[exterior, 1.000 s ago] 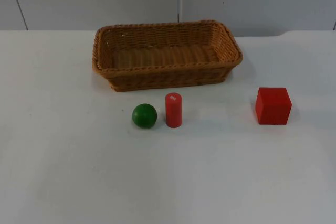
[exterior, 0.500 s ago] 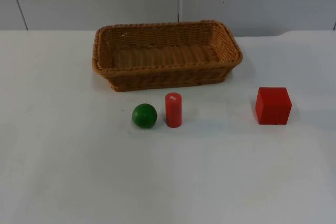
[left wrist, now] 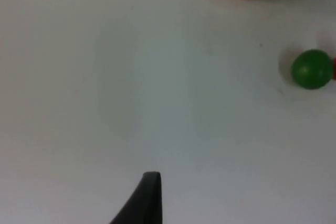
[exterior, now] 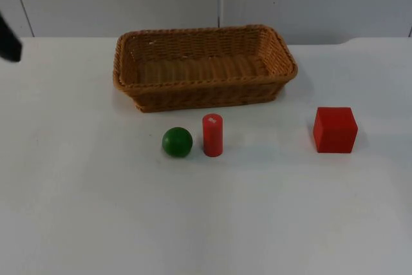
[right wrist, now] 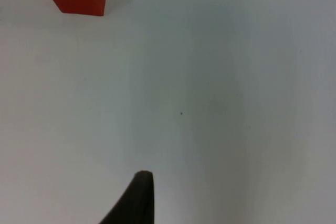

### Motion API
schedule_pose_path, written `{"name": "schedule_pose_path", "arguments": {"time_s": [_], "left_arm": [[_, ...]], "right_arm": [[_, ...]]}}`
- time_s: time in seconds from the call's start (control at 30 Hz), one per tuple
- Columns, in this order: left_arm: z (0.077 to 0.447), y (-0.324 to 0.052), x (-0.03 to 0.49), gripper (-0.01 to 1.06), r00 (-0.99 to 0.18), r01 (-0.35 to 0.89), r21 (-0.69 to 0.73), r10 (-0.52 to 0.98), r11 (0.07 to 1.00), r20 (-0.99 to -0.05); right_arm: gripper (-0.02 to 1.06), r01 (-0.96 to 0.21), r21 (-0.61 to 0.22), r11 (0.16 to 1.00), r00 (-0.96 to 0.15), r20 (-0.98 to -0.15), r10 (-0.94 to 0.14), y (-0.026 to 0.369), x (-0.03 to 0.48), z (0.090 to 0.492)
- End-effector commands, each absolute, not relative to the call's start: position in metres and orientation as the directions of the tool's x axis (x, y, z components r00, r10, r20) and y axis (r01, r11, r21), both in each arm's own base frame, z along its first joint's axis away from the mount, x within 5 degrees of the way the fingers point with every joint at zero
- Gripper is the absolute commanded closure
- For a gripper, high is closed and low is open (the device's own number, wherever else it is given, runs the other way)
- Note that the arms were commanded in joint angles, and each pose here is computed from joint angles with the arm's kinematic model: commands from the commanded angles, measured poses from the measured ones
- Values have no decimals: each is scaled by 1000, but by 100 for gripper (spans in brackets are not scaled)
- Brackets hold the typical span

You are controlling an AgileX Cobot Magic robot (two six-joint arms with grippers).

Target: Pick up the basket with the left hand and place the object to the left of the red cylinder into the basket with the right hand.

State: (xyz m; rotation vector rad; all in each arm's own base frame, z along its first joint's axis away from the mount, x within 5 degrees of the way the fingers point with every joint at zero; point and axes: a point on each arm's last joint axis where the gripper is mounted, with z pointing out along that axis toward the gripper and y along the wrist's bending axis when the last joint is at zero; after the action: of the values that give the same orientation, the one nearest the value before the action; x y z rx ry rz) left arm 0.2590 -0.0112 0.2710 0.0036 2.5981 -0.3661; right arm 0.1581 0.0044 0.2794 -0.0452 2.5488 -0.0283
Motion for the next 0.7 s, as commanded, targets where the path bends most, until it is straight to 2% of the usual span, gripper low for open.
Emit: {"name": "schedule_pose_path", "arguments": {"time_s": [0.0,0.23,0.33,0.67], "left_arm": [[272,-14,277,4,-861,90,-297,-75,951,-504],[243,-48,348,5,-897,191,-303,40,934,-441],[226,-63,392,5,-907,190,-316,44,929,-418],[183,-87,468,5,-924,178,-330,42,927,-381]], "right_arm": [[-1,-21,-21,1000,-816,-578,-29,4,160,283],[-1,-21,-21,1000,-816,-578,-29,4,160,283],[-1,-21,-21,1000,-816,-578,-29,4,160,283],[-1,-21,-21,1000,-816,-578,-29,4,160,283]]}}
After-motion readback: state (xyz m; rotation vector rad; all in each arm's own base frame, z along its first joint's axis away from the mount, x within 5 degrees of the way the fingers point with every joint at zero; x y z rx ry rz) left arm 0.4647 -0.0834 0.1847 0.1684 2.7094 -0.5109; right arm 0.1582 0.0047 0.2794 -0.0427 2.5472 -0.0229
